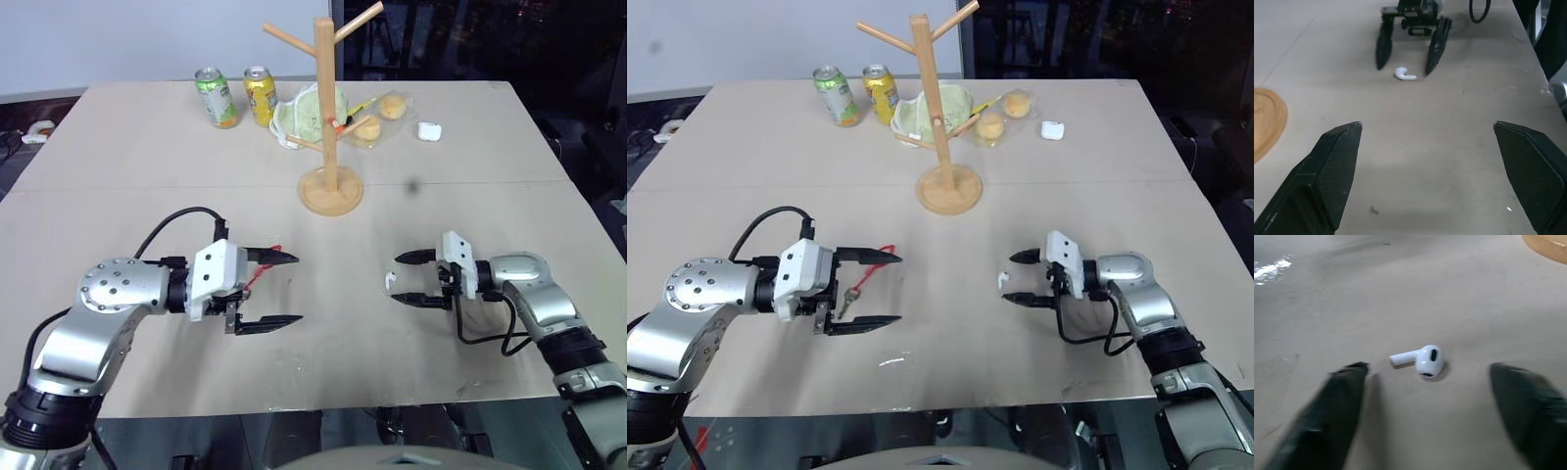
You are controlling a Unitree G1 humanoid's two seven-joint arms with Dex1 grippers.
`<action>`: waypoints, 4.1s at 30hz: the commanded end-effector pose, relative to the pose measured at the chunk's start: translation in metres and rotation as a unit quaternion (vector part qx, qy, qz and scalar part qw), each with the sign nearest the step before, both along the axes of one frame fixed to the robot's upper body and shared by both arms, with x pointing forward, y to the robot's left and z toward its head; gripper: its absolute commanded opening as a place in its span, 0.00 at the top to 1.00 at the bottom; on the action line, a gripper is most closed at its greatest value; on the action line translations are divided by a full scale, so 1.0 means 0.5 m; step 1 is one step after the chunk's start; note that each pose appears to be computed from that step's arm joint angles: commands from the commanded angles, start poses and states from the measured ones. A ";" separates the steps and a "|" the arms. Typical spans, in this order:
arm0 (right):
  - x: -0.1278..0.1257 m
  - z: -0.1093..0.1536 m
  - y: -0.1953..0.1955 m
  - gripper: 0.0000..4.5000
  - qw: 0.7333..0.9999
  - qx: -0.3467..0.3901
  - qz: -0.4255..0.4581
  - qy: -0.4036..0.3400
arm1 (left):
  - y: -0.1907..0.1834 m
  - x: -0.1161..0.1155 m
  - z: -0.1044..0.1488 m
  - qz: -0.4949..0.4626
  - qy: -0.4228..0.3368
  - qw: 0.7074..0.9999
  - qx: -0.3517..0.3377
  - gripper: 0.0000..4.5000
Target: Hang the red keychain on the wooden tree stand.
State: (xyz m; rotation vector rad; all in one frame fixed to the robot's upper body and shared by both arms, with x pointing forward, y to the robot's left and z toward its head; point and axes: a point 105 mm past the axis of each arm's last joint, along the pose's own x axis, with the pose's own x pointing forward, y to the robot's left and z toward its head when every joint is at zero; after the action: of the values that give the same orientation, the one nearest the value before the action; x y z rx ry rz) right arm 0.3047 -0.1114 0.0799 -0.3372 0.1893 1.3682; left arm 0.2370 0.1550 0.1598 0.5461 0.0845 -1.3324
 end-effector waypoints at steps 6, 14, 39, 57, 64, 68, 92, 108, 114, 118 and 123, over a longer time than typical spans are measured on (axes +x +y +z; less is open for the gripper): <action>-0.009 -0.004 0.020 0.90 0.999 -0.009 0.028 -0.013 | -0.008 -0.001 0.005 -0.007 -0.009 1.000 -0.005 0.00; -0.005 0.003 0.018 0.90 0.999 -0.010 0.027 -0.019 | -0.010 -0.003 0.004 -0.009 -0.009 1.000 -0.008 0.00; 0.179 0.149 -0.223 0.90 0.881 0.073 -0.460 -0.086 | -0.078 0.089 0.082 -0.034 -0.055 0.995 -0.081 0.00; 0.215 0.080 -0.305 0.52 0.821 0.052 -0.568 -0.012 | -0.084 0.087 0.073 -0.028 -0.068 0.994 -0.084 0.00; 0.205 0.111 -0.297 0.00 0.832 0.067 -0.550 -0.022 | -0.075 0.095 0.079 -0.010 -0.078 0.993 -0.085 0.00; 0.192 0.145 -0.283 0.00 0.843 0.077 -0.531 -0.029 | -0.064 0.095 0.081 -0.002 -0.077 0.994 -0.080 0.00; -0.062 0.224 0.029 0.00 0.996 0.076 -0.028 -0.048 | 0.099 0.110 -0.003 0.365 -0.031 0.924 -0.112 0.00; -0.058 0.228 0.041 0.00 0.997 0.070 -0.012 -0.043 | 0.087 0.088 -0.144 0.444 0.063 0.888 -0.097 0.00; -0.059 0.231 0.037 0.00 0.997 0.070 -0.017 -0.041 | 0.094 0.093 -0.174 0.460 0.075 0.882 -0.069 0.06; -0.059 0.231 0.033 0.00 0.996 0.071 -0.021 -0.040 | 0.098 0.097 -0.176 0.462 0.075 0.881 -0.066 0.35; -0.056 0.230 0.030 0.00 0.996 0.072 -0.024 -0.039 | 0.105 0.099 -0.181 0.478 0.079 0.873 -0.062 0.85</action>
State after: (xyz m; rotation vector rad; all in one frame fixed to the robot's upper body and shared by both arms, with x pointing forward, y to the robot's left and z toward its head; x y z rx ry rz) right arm 0.2788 -0.0946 0.1835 -0.2444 0.0802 1.3150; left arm 0.2913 0.2031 0.0852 0.2207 0.2837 -0.4171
